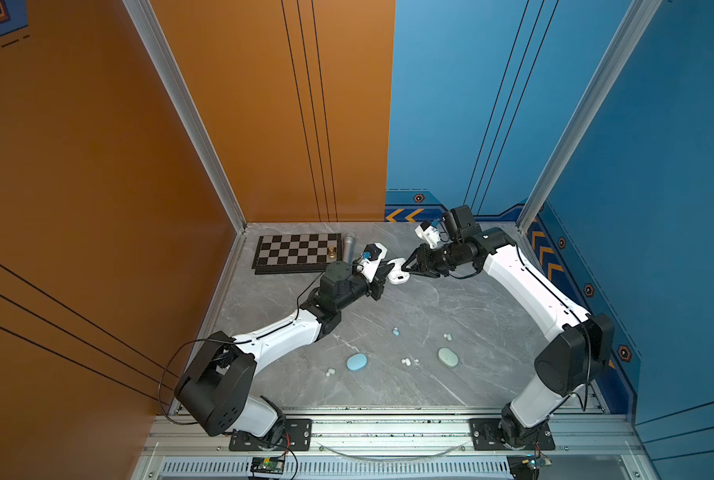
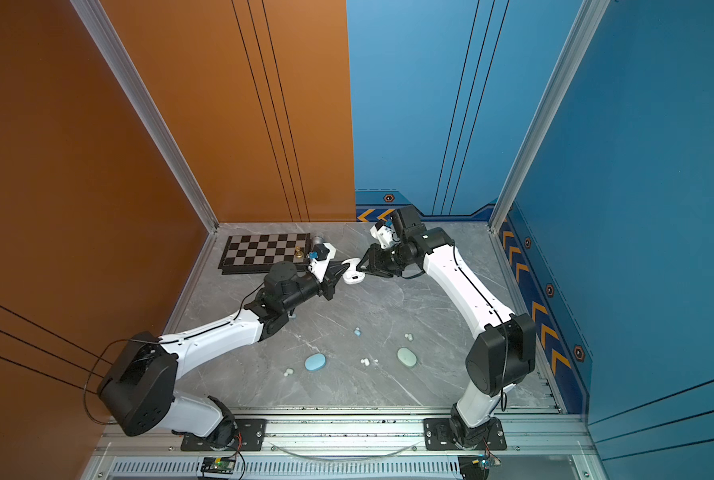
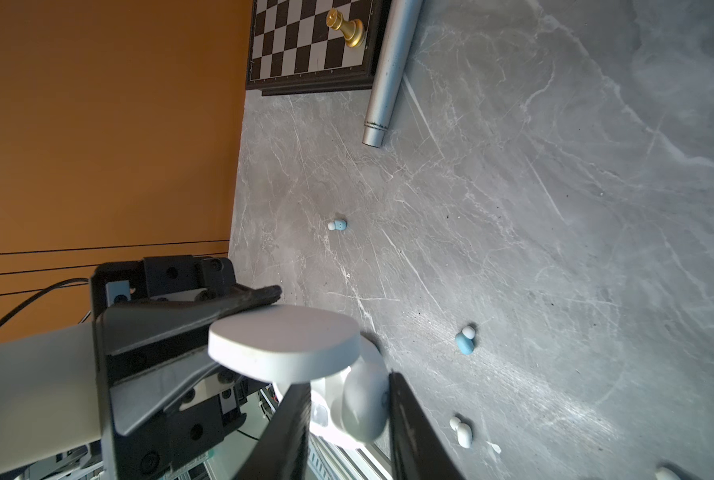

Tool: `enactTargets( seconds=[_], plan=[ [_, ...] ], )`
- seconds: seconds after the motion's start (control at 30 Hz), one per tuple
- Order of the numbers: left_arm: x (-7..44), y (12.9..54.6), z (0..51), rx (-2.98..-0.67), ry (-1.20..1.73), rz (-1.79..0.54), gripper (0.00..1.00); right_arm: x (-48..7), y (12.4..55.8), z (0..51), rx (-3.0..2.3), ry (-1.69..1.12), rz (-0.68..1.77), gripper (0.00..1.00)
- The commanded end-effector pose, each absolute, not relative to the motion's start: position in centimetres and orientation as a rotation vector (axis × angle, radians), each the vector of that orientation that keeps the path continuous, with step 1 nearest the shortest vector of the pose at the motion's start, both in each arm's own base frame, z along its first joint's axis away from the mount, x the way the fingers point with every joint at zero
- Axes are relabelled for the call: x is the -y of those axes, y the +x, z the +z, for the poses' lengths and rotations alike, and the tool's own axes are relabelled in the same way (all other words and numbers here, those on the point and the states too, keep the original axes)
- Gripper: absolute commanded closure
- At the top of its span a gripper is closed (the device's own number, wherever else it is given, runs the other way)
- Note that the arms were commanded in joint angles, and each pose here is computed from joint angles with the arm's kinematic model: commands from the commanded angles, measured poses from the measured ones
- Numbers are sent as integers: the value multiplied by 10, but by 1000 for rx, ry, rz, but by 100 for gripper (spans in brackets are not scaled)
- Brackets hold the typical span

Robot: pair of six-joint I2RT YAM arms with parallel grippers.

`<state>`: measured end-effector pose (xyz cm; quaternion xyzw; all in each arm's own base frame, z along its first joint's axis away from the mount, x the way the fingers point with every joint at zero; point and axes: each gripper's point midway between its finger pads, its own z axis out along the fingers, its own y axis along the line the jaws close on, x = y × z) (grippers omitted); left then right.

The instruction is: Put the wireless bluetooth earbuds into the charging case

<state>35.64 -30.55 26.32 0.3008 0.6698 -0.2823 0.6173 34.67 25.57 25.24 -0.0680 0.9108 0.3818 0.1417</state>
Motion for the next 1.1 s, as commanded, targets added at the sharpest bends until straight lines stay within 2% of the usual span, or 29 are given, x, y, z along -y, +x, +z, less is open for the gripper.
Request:
enactTargets(
  seconds=[0.0,1.07],
  plan=[
    [313,355,279,-1493,703,-682,100,-257,337,277,-2587,-208,1131,66],
    [308,365,278,-1497,689,-653,100,-257,337,299,-2533,-209,1143,67]
  ],
)
